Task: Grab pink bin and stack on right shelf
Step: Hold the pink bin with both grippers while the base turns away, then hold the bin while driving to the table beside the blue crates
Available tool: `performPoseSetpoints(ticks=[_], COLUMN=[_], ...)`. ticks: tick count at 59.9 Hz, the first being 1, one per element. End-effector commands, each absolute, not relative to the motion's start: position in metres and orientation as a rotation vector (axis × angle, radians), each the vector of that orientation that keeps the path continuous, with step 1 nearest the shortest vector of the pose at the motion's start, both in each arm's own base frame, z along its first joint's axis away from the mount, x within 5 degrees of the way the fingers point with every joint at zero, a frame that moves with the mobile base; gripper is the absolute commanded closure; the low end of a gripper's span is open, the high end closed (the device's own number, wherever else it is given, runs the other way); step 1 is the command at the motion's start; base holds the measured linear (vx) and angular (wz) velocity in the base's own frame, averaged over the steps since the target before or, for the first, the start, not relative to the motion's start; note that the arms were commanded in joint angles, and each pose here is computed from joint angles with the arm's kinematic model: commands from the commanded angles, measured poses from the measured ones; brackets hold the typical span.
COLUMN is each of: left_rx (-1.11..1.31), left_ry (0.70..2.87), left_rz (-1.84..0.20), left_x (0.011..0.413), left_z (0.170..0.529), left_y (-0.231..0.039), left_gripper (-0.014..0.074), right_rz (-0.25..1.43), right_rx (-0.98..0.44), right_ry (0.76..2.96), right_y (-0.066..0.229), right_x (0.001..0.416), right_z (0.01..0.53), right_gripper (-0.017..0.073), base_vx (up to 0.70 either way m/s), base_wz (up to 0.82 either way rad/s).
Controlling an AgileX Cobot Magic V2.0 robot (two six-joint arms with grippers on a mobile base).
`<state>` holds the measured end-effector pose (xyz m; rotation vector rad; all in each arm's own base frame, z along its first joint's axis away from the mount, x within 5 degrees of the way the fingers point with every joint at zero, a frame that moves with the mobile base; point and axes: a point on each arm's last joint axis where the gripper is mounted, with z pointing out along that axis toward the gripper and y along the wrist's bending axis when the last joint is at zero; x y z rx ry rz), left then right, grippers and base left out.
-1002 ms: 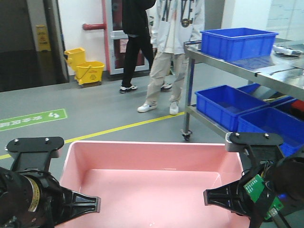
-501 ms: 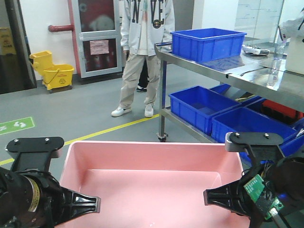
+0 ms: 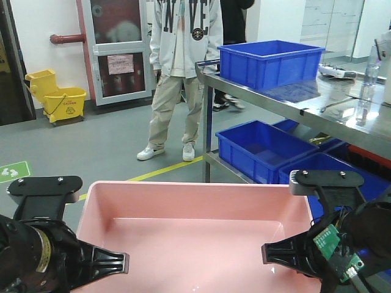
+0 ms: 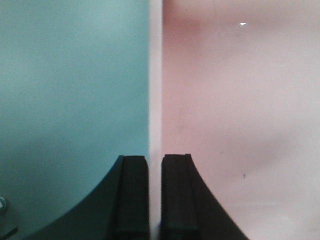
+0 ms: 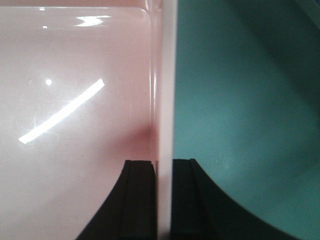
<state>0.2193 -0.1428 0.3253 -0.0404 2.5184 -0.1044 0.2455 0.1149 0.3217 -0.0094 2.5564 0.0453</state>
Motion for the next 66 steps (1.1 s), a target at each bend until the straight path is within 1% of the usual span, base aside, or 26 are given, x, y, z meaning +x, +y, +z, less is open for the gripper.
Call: performPoseSetpoints(ticks=[1,15,42,66], left_rx=[-0.031,-0.031,-0.031,-0.031], left_ry=[2.427,2.427,2.427,2.427], left_rz=[-0.091,-0.091,-0.091,-0.091], left_x=[0.2179,0.2179,0.2179,0.2179], left_z=[0.3443,0.3443,0.3443,0.3443], left_y=[-0.1353,-0.1353,-0.1353,-0.1353], left_gripper=[0.0534,0.0534,0.0534,0.0534], right_rz=[-0.013,-0.013,-0.013,-0.013], right_rx=[-0.04,-0.04,-0.04,-0.039], right_ry=[2.452,2.452,2.452,2.452], right_y=[0.1061,0.1061,0.1061,0.1061], right_x=[0.2467,0.2467,0.2467,0.2467], right_z=[0.3408,0.3408,0.3408,0.3408], right_gripper=[0.0559,0.0559,0.0559,0.0559], base_vx=[0.43,0.45,0.45,0.4], base_wz=[0.05,-0.03,-0.2,-0.1])
